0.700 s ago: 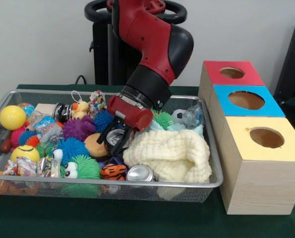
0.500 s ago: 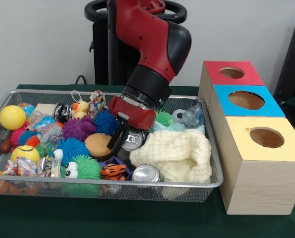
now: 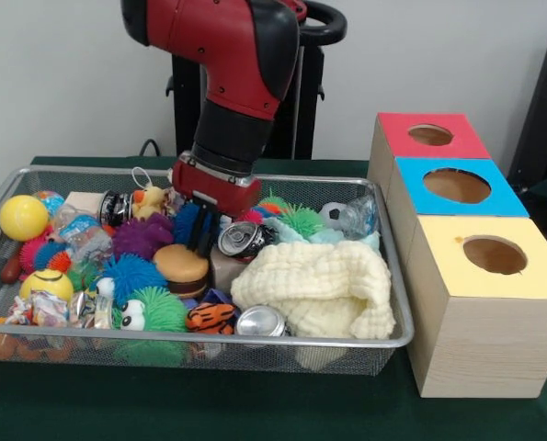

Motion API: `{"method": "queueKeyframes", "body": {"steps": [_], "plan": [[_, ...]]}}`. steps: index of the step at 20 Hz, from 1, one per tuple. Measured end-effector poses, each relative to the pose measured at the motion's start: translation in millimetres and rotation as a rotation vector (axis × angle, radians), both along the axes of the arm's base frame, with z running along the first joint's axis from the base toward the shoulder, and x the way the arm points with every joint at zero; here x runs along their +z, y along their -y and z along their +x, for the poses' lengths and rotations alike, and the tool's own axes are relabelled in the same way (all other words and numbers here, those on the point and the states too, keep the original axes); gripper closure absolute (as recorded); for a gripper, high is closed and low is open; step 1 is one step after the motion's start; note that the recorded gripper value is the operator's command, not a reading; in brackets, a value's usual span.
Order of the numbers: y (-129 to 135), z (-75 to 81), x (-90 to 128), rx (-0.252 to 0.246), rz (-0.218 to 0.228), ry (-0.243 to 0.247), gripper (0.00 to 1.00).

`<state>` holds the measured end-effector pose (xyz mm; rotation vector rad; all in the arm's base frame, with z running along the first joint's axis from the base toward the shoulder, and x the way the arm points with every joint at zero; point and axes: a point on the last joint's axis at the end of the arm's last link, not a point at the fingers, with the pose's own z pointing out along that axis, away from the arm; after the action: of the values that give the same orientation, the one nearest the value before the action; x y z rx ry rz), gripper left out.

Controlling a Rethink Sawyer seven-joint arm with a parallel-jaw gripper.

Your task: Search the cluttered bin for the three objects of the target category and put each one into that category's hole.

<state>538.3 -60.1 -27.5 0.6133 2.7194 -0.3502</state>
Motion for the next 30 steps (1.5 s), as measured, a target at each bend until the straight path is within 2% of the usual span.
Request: {"method": "queueKeyframes", "body": {"steps": [2,6,9,13,15,16,20,30], "plan": [[-4,-1.2,0,0.044,-0.011,-0.023,1.00],[-13,5.2,3,0.135,-0.041,-0.019,1.00],[-13,10.7,5,0.156,-0.053,-0.010,1.00],[-18,29.5,2,0.190,-0.072,0.014,1.00],[-19,37.9,1,0.200,-0.076,0.027,1.00],[-19,49.3,-1,0.209,-0.081,0.041,1.00],[-20,65.4,-5,0.215,-0.079,0.054,1.00],[-18,78.8,-15,0.220,-0.077,0.069,1.00]]}}
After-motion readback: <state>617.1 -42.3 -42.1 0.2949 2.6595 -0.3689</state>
